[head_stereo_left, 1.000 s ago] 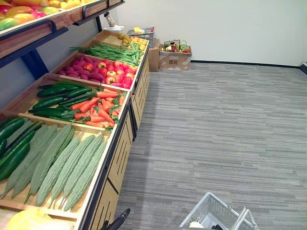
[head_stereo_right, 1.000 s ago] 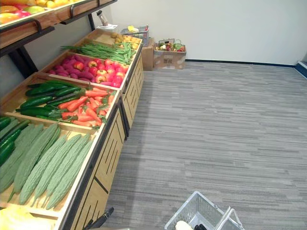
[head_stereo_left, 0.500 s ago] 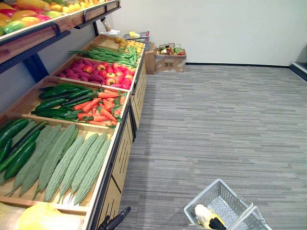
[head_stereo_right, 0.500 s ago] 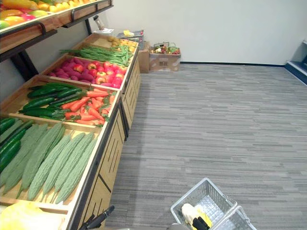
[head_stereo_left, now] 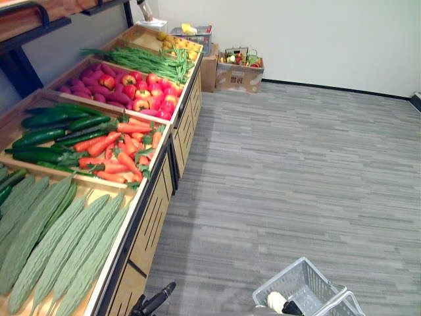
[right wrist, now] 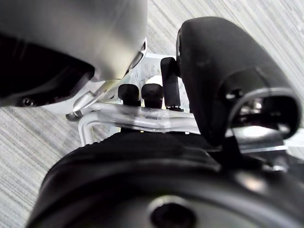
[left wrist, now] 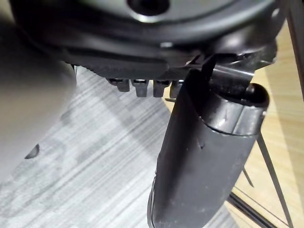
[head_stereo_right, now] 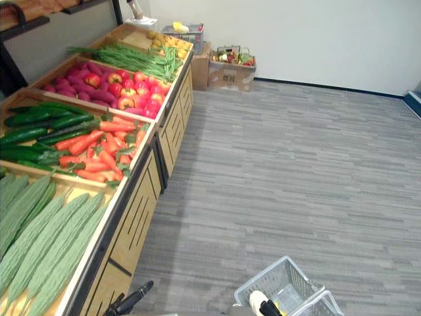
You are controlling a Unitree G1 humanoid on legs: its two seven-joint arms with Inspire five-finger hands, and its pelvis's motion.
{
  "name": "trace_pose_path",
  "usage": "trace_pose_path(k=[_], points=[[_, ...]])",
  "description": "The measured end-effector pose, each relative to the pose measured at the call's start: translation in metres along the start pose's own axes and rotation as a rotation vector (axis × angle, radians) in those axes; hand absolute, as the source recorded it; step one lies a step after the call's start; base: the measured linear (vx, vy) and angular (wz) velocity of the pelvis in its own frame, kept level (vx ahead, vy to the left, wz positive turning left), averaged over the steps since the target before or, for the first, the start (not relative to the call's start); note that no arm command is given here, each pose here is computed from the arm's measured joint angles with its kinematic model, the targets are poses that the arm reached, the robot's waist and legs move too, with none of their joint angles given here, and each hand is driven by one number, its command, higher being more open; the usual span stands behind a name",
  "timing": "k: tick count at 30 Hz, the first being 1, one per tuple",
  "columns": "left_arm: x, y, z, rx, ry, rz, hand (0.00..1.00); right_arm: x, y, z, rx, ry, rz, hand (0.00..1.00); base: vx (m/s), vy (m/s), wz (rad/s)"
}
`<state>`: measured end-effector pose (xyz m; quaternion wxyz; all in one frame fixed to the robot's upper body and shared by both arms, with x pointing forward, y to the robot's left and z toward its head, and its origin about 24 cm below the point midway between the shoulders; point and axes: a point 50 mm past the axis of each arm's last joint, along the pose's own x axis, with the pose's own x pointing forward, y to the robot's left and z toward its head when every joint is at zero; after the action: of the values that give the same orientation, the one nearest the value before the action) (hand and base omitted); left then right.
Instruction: Pick vegetable in the basket
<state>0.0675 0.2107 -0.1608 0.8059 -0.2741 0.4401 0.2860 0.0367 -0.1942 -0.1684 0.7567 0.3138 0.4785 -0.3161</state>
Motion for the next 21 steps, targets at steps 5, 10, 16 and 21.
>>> trace_pose_path(k=[5, 10, 16, 21], points=[[0.002, -0.014, 0.007, -0.076, -0.048, -0.037, 1.0, -0.001, -0.013, 0.008, -0.013, -0.018, -0.041, 0.0, 0.4, -0.037, 0.13], [0.003, -0.017, 0.019, -0.045, -0.092, -0.073, 1.0, -0.001, -0.013, 0.007, -0.014, -0.013, -0.045, 0.0, 0.33, 0.144, -0.23], [0.007, -0.017, 0.028, 0.022, -0.103, -0.075, 1.0, 0.003, 0.026, 0.002, -0.1, -0.005, 0.091, 0.0, 0.34, 0.111, -0.4], [0.001, -0.022, -0.003, -0.055, -0.03, -0.065, 1.0, 0.004, 0.019, 0.024, -0.175, -0.05, 0.091, 0.0, 0.18, -0.035, -0.33]])
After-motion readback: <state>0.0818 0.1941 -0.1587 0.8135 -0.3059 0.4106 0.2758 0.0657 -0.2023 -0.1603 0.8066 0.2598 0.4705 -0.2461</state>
